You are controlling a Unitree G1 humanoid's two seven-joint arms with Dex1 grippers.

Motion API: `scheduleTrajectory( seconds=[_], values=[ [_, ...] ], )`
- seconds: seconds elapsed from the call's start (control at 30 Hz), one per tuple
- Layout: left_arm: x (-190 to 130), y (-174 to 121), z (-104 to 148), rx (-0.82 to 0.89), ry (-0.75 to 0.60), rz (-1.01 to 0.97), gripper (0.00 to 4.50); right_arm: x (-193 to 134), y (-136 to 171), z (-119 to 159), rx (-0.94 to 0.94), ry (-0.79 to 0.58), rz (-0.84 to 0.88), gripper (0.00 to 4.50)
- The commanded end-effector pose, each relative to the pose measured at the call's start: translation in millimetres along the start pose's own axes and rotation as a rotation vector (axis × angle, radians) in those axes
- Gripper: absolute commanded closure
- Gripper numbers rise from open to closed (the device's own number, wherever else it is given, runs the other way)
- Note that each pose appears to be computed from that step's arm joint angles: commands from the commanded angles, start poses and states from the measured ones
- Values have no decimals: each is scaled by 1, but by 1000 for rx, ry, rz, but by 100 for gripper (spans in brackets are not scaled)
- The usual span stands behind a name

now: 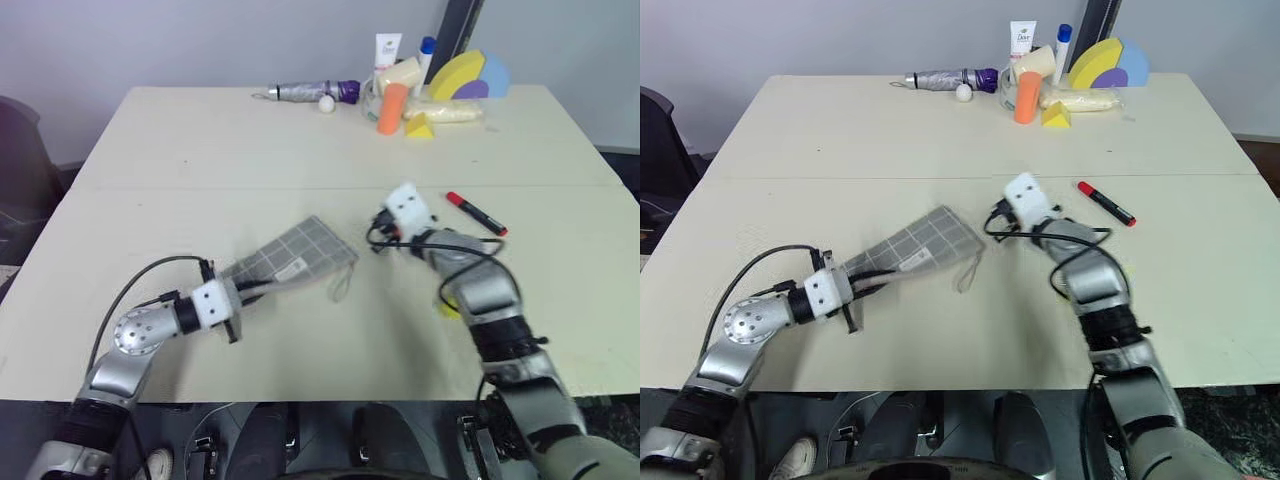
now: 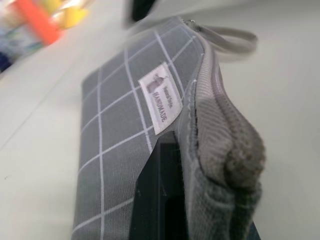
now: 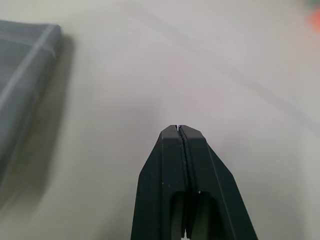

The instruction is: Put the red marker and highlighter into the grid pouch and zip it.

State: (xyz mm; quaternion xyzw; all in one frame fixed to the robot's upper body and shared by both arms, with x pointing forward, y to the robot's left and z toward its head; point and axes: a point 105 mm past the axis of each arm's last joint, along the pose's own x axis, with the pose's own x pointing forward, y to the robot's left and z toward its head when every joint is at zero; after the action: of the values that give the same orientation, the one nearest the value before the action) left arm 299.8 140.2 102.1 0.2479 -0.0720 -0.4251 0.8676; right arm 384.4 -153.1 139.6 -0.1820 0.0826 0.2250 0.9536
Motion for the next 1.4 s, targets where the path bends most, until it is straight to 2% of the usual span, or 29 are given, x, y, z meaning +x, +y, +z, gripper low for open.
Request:
scheduleTrajectory(
  seconds=[0.03,0.27,0.63,0.73,0.77,0.87,0.97,1.13,1.27,1.4],
  values=[
    [23,8,19,-75,-55,88,450,-15,-7,18,45,-87,-1,365],
    [65,2,41,-204,-136,124,450,-26,-8,23,161,-120,0,3],
    [74,0,50,-221,-168,104,450,-12,-7,30,205,-124,-37,3],
    [73,0,51,-224,-171,102,450,-7,-5,31,208,-133,-36,82],
    [73,-1,51,-224,-172,101,450,-6,-5,31,209,-135,-35,121],
    [74,-1,52,-224,-171,100,450,-4,-3,31,218,-142,-25,291],
    [74,-2,51,-228,-167,103,450,-4,2,35,214,-155,-3,442],
    [77,-3,50,-237,-158,109,450,-8,19,37,116,-138,76,447],
    [85,-7,51,-253,-154,104,450,-15,58,39,-70,-115,239,447],
    [90,-12,53,-263,-155,98,450,-19,79,44,-128,-119,315,447]
  ],
)
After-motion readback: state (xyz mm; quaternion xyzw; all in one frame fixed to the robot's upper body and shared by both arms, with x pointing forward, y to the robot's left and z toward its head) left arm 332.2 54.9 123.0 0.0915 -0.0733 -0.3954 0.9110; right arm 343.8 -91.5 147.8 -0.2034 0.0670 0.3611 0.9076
